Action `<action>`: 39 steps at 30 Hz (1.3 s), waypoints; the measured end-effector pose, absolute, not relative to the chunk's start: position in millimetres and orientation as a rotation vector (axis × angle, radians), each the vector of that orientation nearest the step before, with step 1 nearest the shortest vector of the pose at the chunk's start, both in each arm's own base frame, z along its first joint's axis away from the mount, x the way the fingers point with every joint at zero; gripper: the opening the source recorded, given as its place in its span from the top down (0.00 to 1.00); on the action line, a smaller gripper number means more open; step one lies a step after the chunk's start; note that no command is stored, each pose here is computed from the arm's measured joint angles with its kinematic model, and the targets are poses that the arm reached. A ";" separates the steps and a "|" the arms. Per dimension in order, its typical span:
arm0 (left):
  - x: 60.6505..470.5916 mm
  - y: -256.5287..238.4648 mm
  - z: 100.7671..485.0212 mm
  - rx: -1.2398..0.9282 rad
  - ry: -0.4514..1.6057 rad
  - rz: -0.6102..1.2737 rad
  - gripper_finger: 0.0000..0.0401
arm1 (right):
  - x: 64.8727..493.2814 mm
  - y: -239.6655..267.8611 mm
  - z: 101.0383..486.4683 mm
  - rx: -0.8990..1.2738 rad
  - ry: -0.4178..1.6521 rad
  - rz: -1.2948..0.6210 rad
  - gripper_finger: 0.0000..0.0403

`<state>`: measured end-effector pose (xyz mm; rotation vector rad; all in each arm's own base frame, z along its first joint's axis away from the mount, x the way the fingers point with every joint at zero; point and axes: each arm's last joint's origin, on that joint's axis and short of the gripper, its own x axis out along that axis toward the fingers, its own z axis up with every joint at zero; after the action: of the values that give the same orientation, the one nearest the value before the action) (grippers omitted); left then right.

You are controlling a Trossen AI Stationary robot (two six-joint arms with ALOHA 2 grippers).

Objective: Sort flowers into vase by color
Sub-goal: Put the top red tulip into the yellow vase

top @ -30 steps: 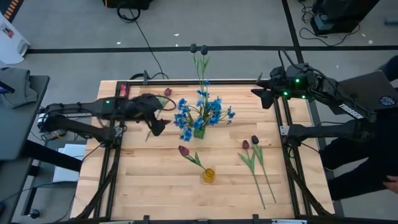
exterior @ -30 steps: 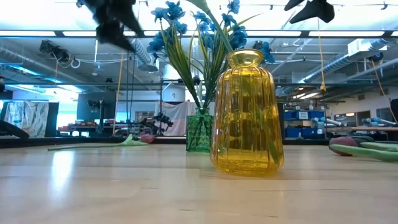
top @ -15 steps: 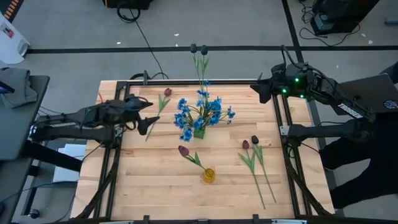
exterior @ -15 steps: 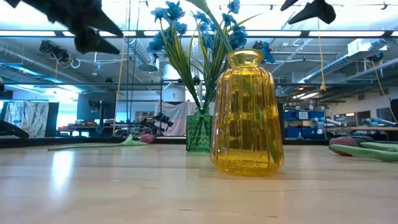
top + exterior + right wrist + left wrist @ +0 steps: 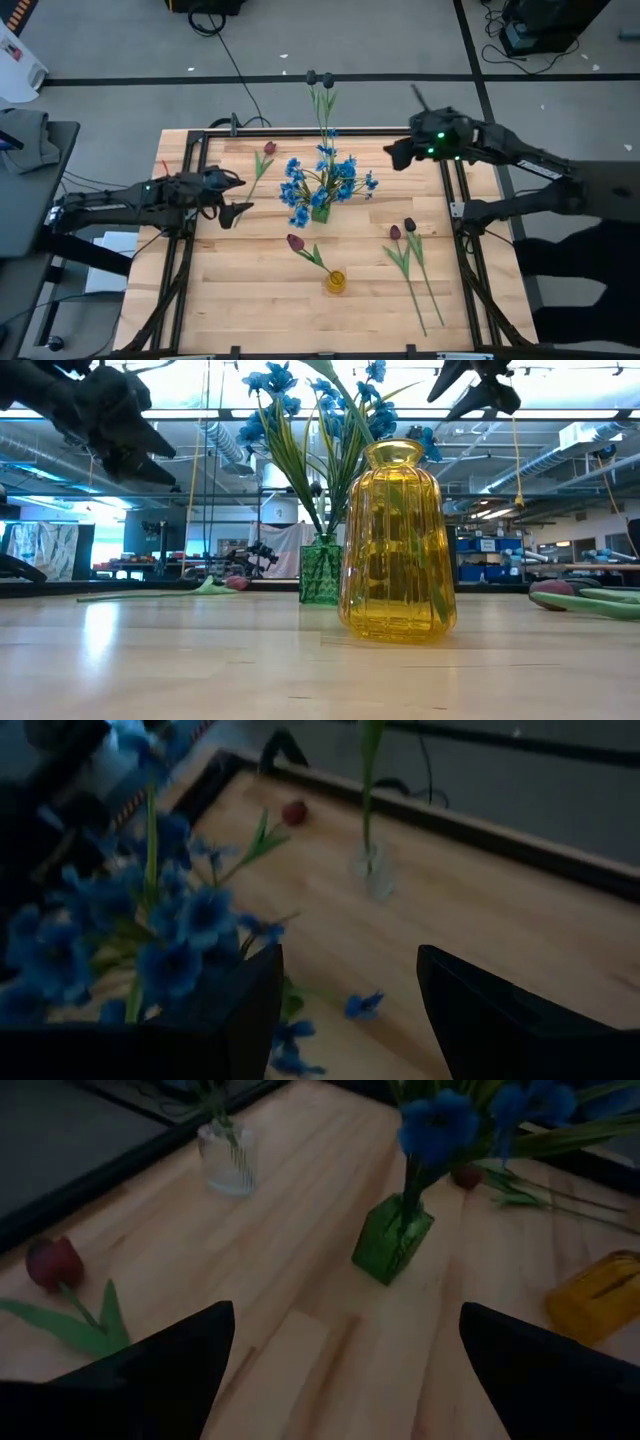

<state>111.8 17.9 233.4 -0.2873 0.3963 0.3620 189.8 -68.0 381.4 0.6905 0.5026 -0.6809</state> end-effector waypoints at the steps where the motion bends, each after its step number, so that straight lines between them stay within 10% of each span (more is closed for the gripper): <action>1: 110.9 17.8 231.9 -0.294 0.395 0.363 0.02 | 194.4 -65.9 378.8 0.688 0.522 -0.669 0.40; 39: 137.3 53.5 184.8 -0.788 0.705 0.865 0.02 | 202.4 3.2 365.7 0.660 0.650 -0.623 0.40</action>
<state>137.3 53.5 184.8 -0.7884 0.7054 0.8649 202.4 3.2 365.7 0.6598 0.6500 -0.6229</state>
